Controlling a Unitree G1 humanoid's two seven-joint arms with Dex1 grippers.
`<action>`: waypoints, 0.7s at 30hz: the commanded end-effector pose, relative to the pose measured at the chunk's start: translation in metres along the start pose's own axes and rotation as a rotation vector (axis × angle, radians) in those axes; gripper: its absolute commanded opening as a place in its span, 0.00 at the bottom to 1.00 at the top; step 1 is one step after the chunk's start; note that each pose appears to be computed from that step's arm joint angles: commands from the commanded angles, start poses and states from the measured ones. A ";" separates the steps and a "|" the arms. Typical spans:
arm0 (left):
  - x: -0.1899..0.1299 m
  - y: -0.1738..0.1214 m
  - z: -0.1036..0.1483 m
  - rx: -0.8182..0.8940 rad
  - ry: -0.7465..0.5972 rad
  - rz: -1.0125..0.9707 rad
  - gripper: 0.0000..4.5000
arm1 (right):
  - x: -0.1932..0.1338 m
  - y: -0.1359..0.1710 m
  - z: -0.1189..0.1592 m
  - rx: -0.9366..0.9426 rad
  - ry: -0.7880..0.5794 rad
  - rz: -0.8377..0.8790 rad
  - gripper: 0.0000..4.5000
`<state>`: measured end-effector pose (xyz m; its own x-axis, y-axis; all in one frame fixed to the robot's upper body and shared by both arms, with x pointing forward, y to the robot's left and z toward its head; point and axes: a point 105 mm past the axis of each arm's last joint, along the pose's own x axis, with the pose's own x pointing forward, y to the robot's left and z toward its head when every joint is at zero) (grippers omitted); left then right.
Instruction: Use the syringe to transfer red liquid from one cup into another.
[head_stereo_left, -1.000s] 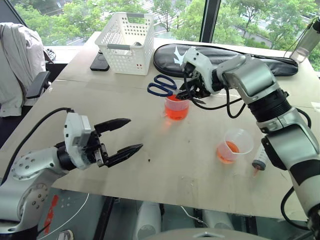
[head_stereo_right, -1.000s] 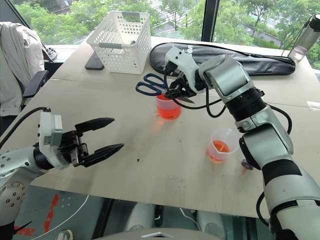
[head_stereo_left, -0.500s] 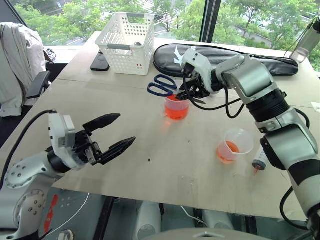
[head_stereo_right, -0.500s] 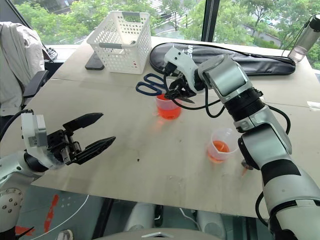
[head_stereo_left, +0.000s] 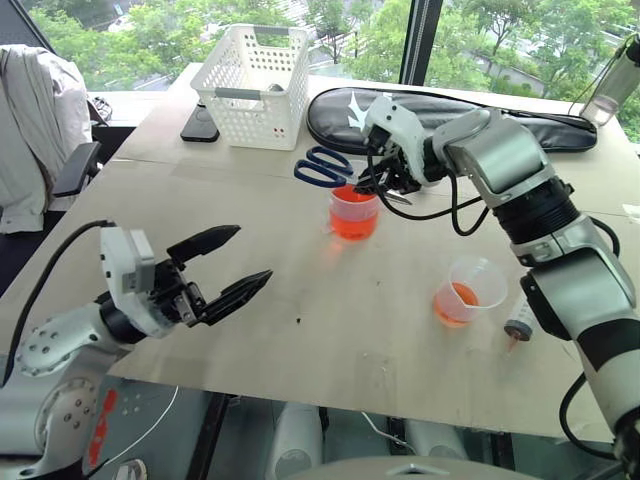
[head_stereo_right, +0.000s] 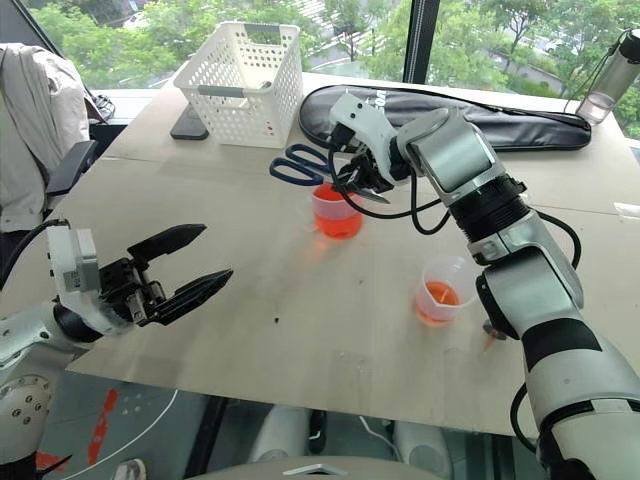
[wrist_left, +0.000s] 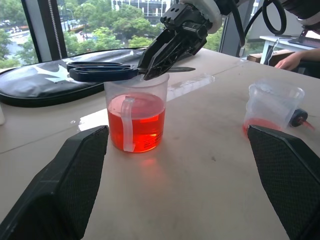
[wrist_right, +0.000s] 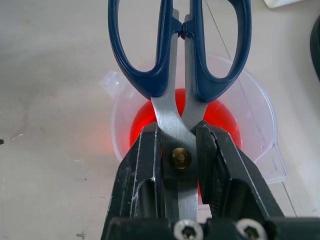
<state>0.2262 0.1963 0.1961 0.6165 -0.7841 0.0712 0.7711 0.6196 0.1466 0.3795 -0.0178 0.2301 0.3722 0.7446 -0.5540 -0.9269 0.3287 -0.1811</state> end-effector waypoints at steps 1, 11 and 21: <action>0.008 -0.004 0.013 0.038 -0.027 -0.023 1.00 | -0.027 0.000 0.029 -0.059 -0.105 -0.021 0.11; 0.023 -0.003 0.018 0.039 -0.043 -0.031 1.00 | -0.088 -0.010 0.040 -0.038 -0.235 -0.131 0.11; 0.035 -0.001 0.020 0.036 -0.067 -0.059 1.00 | -0.138 -0.082 -0.075 0.084 -0.048 -0.518 0.11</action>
<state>0.2447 0.1724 0.2133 0.5748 -0.8103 0.1144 0.7929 0.5860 0.1672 0.3944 -0.1669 0.2537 0.7136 0.5671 -0.4113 -0.6926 0.6595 -0.2921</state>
